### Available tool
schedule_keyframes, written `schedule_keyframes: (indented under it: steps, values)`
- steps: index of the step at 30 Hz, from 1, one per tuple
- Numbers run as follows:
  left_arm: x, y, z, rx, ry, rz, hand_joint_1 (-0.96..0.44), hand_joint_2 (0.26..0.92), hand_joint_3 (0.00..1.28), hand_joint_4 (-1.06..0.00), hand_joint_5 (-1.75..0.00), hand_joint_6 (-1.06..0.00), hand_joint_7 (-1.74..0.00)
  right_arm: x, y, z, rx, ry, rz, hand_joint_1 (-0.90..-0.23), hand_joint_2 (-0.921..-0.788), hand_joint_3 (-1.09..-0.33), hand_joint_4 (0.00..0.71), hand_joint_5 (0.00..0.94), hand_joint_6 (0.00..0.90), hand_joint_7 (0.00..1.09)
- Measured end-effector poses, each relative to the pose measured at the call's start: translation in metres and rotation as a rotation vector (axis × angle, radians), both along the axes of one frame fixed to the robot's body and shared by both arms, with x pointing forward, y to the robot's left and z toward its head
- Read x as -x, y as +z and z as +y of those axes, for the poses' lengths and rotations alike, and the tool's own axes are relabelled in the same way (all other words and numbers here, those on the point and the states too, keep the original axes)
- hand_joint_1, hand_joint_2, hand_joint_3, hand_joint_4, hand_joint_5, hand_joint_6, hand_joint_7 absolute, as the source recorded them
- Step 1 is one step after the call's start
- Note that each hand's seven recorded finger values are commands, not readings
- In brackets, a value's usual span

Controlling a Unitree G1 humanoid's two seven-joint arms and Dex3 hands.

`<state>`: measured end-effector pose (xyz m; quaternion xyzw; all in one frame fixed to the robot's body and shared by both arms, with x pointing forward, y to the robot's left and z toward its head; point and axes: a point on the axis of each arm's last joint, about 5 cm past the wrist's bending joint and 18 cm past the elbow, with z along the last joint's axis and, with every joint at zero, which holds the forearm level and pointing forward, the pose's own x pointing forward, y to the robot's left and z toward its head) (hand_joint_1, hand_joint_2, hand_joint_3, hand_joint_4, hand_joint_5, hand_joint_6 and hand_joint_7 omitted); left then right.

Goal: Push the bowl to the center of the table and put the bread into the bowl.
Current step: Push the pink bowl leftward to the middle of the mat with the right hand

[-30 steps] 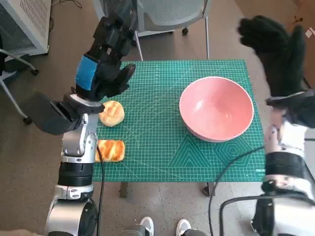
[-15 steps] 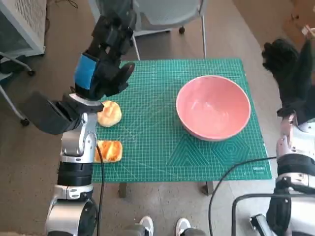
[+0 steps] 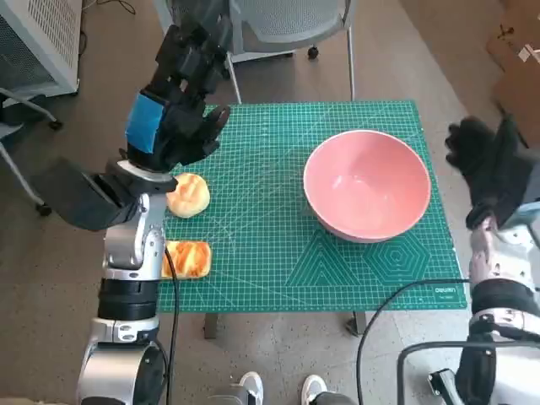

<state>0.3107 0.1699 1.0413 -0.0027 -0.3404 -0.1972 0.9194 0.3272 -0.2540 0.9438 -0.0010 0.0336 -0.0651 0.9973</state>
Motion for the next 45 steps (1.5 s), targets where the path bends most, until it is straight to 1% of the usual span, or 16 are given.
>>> schedule_keyframes:
  steps: [6, 14, 19, 22, 25, 28, 31, 38, 45]
  values:
    - [0.001, 0.002, 0.000, -0.001, 0.004, -0.005, -0.61, 0.921, 0.41, 0.00, 0.00, 0.00, -0.28, 0.0003, -0.009, 0.011, -0.022, 0.030, 0.020, -0.660, -0.921, -0.799, 0.241, 0.009, 0.341, 0.02]
    - [0.001, 0.001, 0.001, -0.003, 0.012, 0.004, -0.62, 0.921, 0.42, 0.00, 0.00, 0.00, -0.28, -0.0018, -0.014, 0.027, -0.049, 0.071, 0.019, -0.610, -0.921, -0.804, 0.250, 0.009, 0.345, 0.02]
    - [0.002, 0.000, 0.002, -0.003, 0.018, 0.009, -0.62, 0.921, 0.42, 0.00, 0.00, 0.00, -0.29, -0.0036, -0.014, 0.036, -0.068, 0.103, 0.009, -0.607, -0.921, -0.806, 0.248, 0.006, 0.333, 0.01]
    - [0.003, -0.001, 0.003, -0.005, 0.021, 0.012, -0.62, 0.921, 0.42, 0.00, 0.00, 0.00, -0.30, -0.0053, -0.014, 0.041, -0.093, 0.118, 0.001, -0.600, -0.921, -0.812, 0.247, 0.005, 0.329, 0.01]
    - [0.004, -0.001, 0.004, -0.008, 0.022, 0.015, -0.61, 0.921, 0.42, 0.00, 0.00, 0.00, -0.30, -0.0077, -0.012, 0.047, -0.136, 0.131, -0.016, -0.597, -0.921, -0.816, 0.243, 0.002, 0.330, 0.01]
    - [0.006, 0.000, 0.005, -0.011, 0.023, 0.011, -0.61, 0.921, 0.42, 0.00, 0.00, 0.00, -0.30, -0.0102, -0.009, 0.052, -0.179, 0.143, -0.036, -0.607, -0.921, -0.815, 0.226, 0.000, 0.336, 0.01]
    - [0.007, -0.001, 0.006, -0.014, 0.026, 0.011, -0.62, 0.921, 0.42, 0.00, 0.00, 0.00, -0.30, -0.0124, -0.006, 0.058, -0.204, 0.157, -0.048, -0.617, -0.921, -0.811, 0.212, 0.000, 0.331, 0.01]
    - [0.009, -0.003, 0.009, -0.019, 0.039, 0.021, -0.63, 0.921, 0.42, 0.00, 0.00, 0.00, -0.30, -0.0165, -0.002, 0.072, -0.229, 0.194, -0.062, -0.619, -0.921, -0.814, 0.205, 0.000, 0.316, 0.00]
    - [0.012, -0.003, 0.013, -0.023, 0.054, 0.019, -0.64, 0.921, 0.42, 0.00, 0.00, 0.00, -0.29, -0.0195, 0.002, 0.081, -0.236, 0.219, -0.065, -0.609, -0.921, -0.823, 0.211, 0.004, 0.320, 0.00]
